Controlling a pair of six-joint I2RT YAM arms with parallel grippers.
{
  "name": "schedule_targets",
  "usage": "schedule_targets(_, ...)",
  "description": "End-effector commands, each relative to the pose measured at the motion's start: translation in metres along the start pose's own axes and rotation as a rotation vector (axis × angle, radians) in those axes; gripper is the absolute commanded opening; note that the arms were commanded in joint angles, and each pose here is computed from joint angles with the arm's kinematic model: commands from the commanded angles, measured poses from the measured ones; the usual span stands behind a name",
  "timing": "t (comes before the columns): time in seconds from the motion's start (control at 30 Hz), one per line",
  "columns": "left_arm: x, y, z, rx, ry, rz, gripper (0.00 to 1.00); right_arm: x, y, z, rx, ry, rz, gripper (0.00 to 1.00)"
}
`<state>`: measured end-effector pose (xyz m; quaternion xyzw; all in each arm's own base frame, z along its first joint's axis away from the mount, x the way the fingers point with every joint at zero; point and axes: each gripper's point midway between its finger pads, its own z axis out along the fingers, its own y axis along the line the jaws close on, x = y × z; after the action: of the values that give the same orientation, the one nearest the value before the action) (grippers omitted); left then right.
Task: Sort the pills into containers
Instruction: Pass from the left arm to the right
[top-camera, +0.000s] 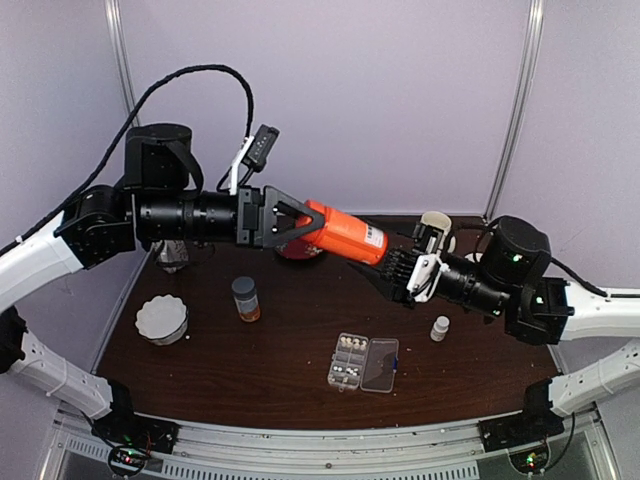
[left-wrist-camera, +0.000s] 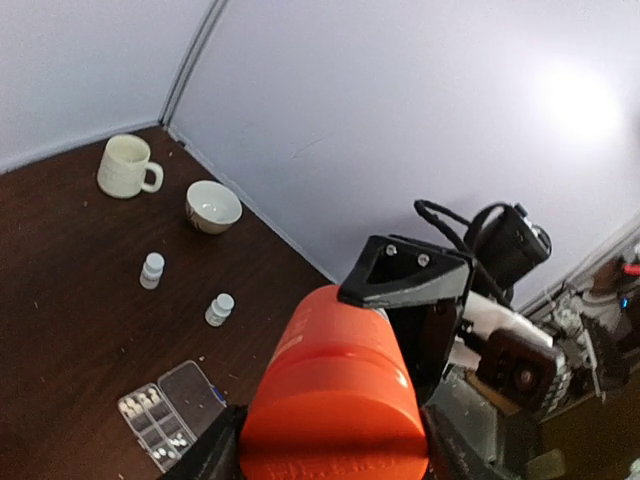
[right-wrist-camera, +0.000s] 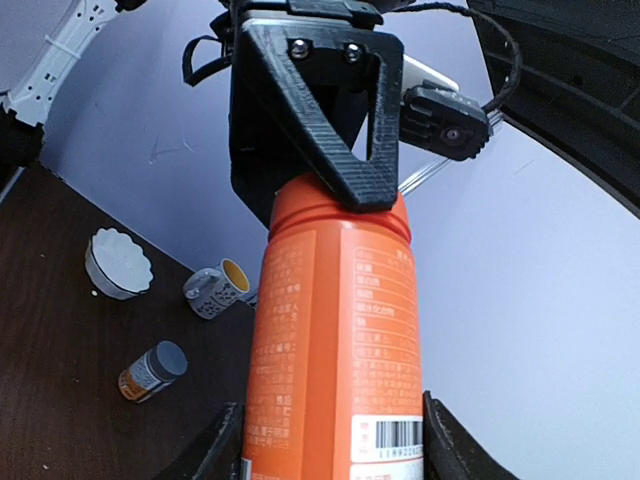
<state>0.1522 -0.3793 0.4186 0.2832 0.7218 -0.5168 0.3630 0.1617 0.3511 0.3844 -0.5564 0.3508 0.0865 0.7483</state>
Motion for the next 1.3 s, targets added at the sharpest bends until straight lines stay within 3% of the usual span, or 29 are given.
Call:
schedule_targets(0.0, -0.032, -0.007, -0.017, 0.003, -0.140, -0.391, 0.00, 0.046, 0.009, 0.005, 0.077, 0.182, -0.175, 0.00)
schedule_targets(0.2, -0.019, 0.007, -0.016, 0.012, -0.150, -0.719, 0.00, 0.056, 0.015, 0.005, 0.089, 0.224, -0.276, 0.00)
schedule_targets(0.43, -0.013, 0.018, -0.022, 0.021, -0.202, -0.852, 0.00, 0.070, 0.024, 0.001, 0.075, 0.274, -0.327, 0.00)
schedule_targets(0.47, -0.014, 0.017, -0.021, 0.030, -0.206, -0.852, 0.04, 0.068, 0.023, 0.000, 0.078, 0.269, -0.296, 0.00)
schedule_targets(0.5, -0.015, 0.016, -0.020, 0.040, -0.209, -0.837, 0.21, 0.065, 0.024, 0.000, 0.062, 0.256, -0.249, 0.00)
schedule_targets(0.57, -0.022, 0.012, -0.022, 0.039, -0.215, -0.752, 0.77, 0.056, 0.028, -0.001, -0.002, 0.216, -0.160, 0.00)
schedule_targets(0.6, -0.025, 0.011, -0.024, 0.017, -0.214, -0.704, 0.96, 0.050, 0.029, -0.002, -0.020, 0.189, -0.116, 0.00)
schedule_targets(0.83, -0.038, 0.034, -0.067, -0.186, -0.331, -0.480, 0.97, 0.026, 0.035, -0.017, -0.092, 0.088, 0.061, 0.00)
schedule_targets(0.93, -0.044, 0.041, -0.088, -0.255, -0.373, -0.344, 0.98, 0.022, 0.035, -0.024, -0.113, 0.078, 0.118, 0.00)
schedule_targets(1.0, -0.049, 0.035, -0.093, -0.257, -0.376, -0.163, 0.98, 0.018, 0.038, -0.029, -0.144, 0.068, 0.188, 0.00)
schedule_targets(1.13, -0.045, -0.001, -0.091, -0.130, -0.348, 0.438, 0.97, 0.004, 0.036, -0.033, -0.199, 0.035, 0.354, 0.00)
schedule_targets(1.27, 0.008, -0.035, -0.078, 0.125, -0.241, 1.024, 0.98, -0.011, 0.037, -0.034, -0.290, 0.024, 0.519, 0.00)
